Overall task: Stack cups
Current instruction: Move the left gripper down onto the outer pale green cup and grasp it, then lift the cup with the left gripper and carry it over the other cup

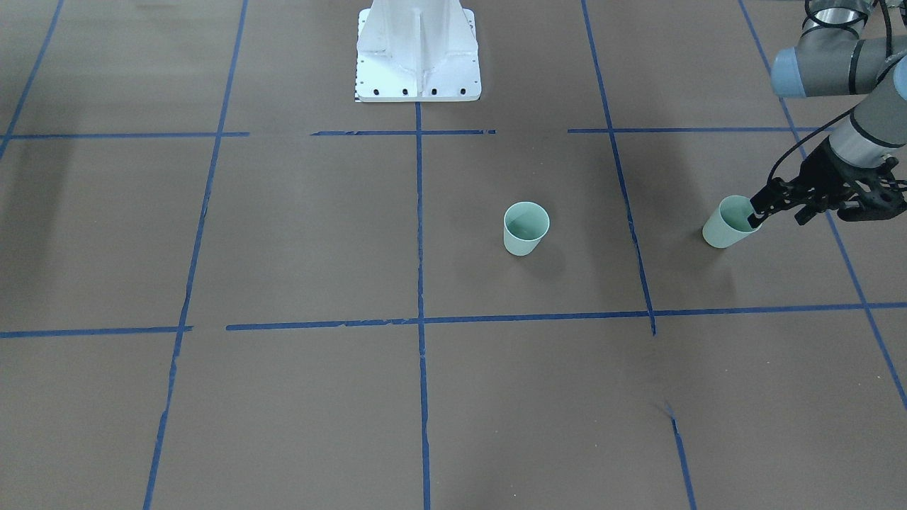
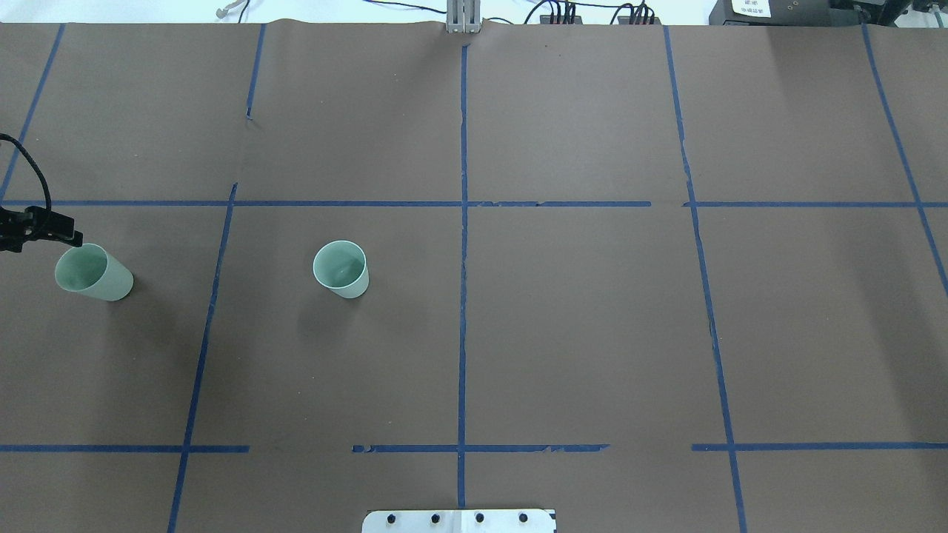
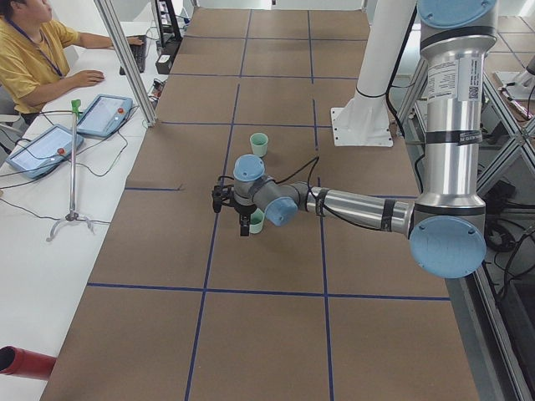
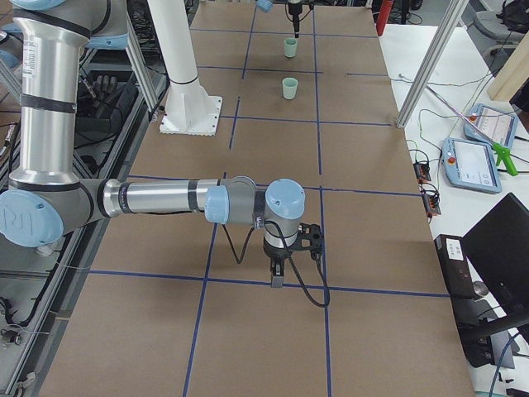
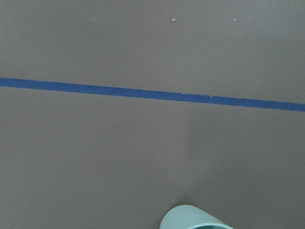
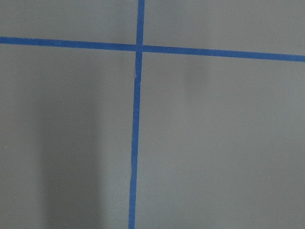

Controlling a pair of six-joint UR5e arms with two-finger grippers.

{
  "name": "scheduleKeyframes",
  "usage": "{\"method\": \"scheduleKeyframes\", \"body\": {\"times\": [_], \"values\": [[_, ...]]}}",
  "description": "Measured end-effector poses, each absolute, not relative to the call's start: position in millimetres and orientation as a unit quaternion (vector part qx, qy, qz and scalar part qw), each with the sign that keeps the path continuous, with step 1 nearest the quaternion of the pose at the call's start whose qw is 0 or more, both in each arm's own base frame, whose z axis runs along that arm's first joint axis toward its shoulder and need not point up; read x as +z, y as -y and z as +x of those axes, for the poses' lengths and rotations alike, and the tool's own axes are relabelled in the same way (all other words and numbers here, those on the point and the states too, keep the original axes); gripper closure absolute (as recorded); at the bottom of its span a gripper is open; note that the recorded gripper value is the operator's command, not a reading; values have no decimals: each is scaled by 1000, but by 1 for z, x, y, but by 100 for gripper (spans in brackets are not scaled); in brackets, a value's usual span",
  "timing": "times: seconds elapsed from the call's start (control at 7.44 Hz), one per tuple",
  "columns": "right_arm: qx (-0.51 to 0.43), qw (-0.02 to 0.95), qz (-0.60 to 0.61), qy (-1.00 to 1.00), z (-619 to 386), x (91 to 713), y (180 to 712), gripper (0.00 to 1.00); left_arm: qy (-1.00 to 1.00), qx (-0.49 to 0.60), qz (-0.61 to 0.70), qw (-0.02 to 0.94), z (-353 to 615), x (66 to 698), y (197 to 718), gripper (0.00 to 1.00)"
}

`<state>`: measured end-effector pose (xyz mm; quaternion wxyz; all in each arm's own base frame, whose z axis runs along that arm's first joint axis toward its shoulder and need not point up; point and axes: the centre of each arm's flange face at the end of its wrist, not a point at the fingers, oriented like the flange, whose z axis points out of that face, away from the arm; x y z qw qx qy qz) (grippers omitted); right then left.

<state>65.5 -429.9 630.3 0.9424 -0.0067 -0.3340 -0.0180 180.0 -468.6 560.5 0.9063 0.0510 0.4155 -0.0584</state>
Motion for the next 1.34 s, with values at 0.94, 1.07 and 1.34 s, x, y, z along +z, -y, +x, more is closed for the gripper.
{"method": "scheduleKeyframes", "body": {"times": [0.94,1.07,1.34], "values": [[-18,942,-7,334,66,630,430,0,-411,-33,31,910,207,580,443,100],[-18,942,-7,334,66,630,430,0,-414,-32,31,909,207,578,443,100],[-18,942,-7,334,66,630,430,0,-428,-22,22,903,209,570,441,100]]}}
